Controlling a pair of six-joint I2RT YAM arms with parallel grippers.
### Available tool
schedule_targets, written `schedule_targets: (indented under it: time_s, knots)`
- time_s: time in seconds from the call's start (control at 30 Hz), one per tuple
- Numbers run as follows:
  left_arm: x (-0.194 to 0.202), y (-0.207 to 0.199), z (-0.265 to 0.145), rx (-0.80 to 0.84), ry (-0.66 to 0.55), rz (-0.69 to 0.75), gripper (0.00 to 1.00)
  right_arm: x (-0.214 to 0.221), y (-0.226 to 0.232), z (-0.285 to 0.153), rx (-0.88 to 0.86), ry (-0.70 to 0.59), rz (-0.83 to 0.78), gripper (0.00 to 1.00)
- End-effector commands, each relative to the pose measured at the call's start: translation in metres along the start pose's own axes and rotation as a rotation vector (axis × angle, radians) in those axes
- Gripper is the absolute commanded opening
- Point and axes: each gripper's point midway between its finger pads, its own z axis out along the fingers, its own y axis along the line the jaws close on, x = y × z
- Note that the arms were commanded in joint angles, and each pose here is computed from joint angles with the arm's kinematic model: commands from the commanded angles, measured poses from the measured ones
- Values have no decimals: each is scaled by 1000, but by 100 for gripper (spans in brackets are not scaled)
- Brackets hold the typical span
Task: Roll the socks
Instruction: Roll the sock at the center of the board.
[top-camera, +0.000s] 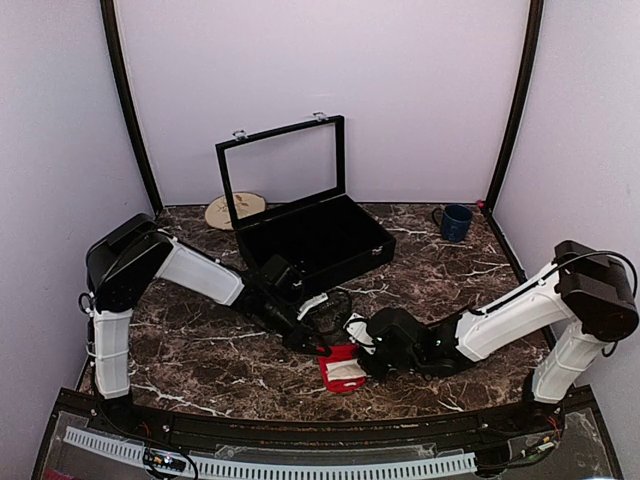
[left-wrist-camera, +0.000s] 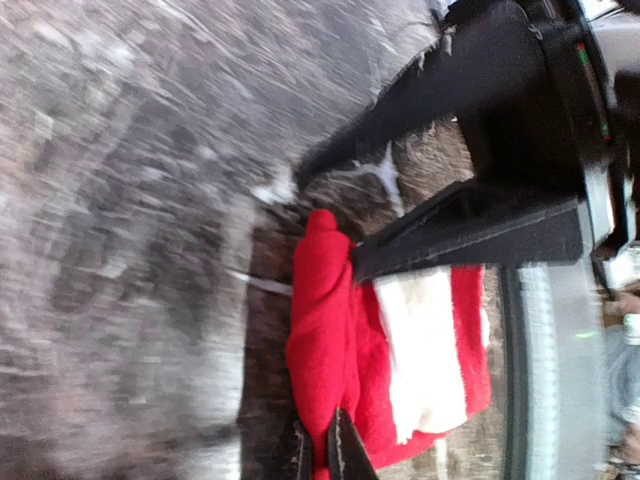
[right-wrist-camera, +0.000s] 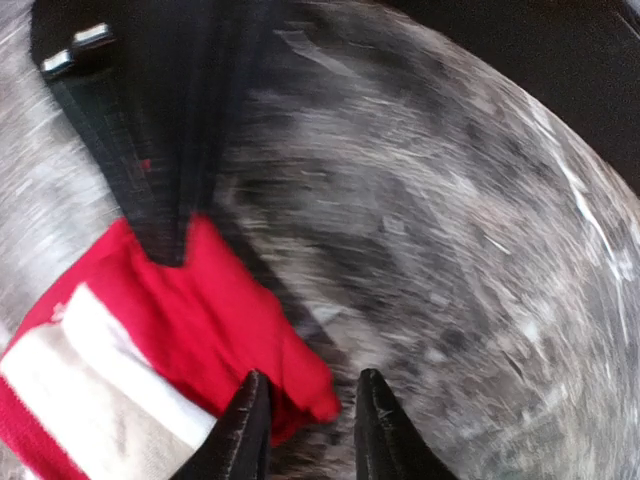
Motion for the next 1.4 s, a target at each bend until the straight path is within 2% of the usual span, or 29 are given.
schedule_targets:
  time_s: [0.0,0.03,0.13,0.17,0.2,0.37,0.57,1.03,1.2,1.37]
  knots:
    - [-18,21,-19,-227,-48,146,0,-5,-45,-14,245,-3,123,40]
    - [-19,25,-21,-259,-53,159,0,-6,-45,-15,239,-2,134,45]
    - [-22,29,-26,-317,-69,210,0,-13,-52,-22,241,-14,156,46]
    - [-21,31,-27,-336,-69,229,0,-15,-49,-24,212,-20,193,54]
    - [-22,32,-28,-354,-68,245,0,-16,-50,-26,207,-24,211,55]
    - [-29,35,-31,-449,-63,355,0,-23,-65,-41,176,-56,320,57]
    - [-41,35,-27,-585,-55,520,0,-32,-84,-42,11,-74,474,58]
    - [-62,31,-32,-962,-61,887,0,-55,-100,-23,-245,42,719,61]
    - [-64,28,-27,-1037,-43,1004,0,-53,-88,-24,-337,89,726,62]
    - [-62,26,-21,-1011,-37,1051,0,-33,-81,-16,-358,138,668,62]
